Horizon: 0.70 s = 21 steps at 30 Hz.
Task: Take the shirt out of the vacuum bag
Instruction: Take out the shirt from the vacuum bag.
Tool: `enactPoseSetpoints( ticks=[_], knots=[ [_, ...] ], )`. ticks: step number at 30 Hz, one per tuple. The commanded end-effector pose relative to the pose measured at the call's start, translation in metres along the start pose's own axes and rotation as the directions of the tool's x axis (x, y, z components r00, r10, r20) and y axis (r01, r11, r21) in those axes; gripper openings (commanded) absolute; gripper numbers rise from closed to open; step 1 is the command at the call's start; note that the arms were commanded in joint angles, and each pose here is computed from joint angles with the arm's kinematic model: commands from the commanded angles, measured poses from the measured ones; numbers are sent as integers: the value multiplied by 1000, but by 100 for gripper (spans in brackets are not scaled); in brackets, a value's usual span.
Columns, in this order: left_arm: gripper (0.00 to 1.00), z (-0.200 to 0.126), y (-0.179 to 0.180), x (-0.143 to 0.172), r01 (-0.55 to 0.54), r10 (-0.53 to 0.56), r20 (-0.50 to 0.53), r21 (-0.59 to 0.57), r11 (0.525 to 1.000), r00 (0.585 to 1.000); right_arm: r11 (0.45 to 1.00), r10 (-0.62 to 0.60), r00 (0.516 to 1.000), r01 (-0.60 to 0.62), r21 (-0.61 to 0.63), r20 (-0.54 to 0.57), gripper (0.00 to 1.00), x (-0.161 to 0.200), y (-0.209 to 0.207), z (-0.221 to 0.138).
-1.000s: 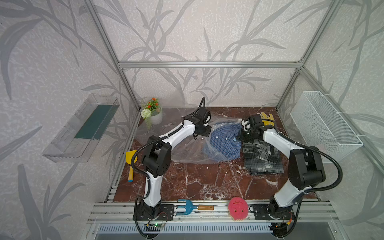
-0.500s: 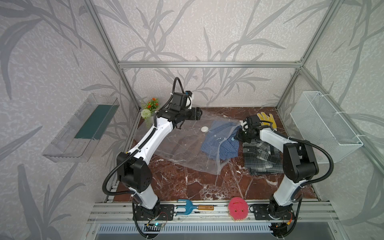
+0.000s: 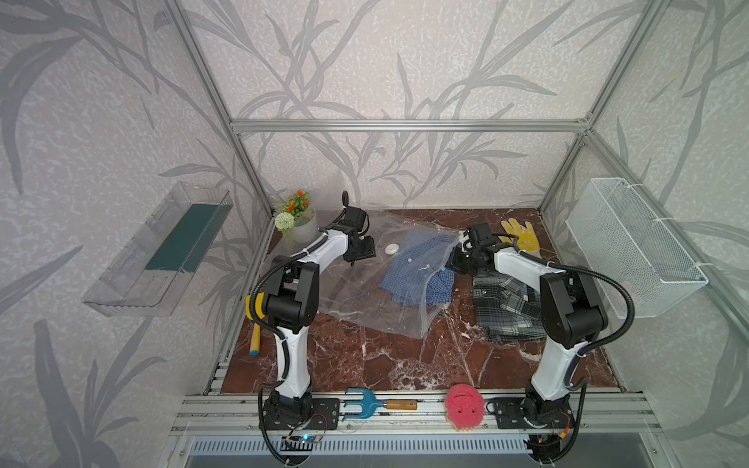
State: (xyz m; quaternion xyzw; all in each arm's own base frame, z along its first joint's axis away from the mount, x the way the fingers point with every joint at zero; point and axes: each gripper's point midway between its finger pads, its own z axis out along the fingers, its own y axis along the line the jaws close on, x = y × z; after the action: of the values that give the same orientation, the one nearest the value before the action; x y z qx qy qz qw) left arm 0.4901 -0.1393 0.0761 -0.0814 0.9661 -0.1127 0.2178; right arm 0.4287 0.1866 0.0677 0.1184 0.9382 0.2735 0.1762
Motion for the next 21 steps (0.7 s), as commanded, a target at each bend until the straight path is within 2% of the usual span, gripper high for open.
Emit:
enactPoseSetpoints(
  ticks=[1,7,19,21],
  knots=[
    [58,-1,10,-21,33,-31,33,-53,998,999,1000,10,1000,-9,-28,16,0,-6,14,6],
    [55,16,29,-29,58,-57,11,-99,993,998,999,-9,1000,9,-31,-10,0,-1,24,17],
    [52,45,51,-10,94,-109,-68,-185,978,992,999,-35,999,34,-23,-32,0,-3,32,9],
    [52,50,53,-7,99,-115,-78,-190,977,990,996,-83,996,82,-17,-43,0,-4,34,4]
  ],
)
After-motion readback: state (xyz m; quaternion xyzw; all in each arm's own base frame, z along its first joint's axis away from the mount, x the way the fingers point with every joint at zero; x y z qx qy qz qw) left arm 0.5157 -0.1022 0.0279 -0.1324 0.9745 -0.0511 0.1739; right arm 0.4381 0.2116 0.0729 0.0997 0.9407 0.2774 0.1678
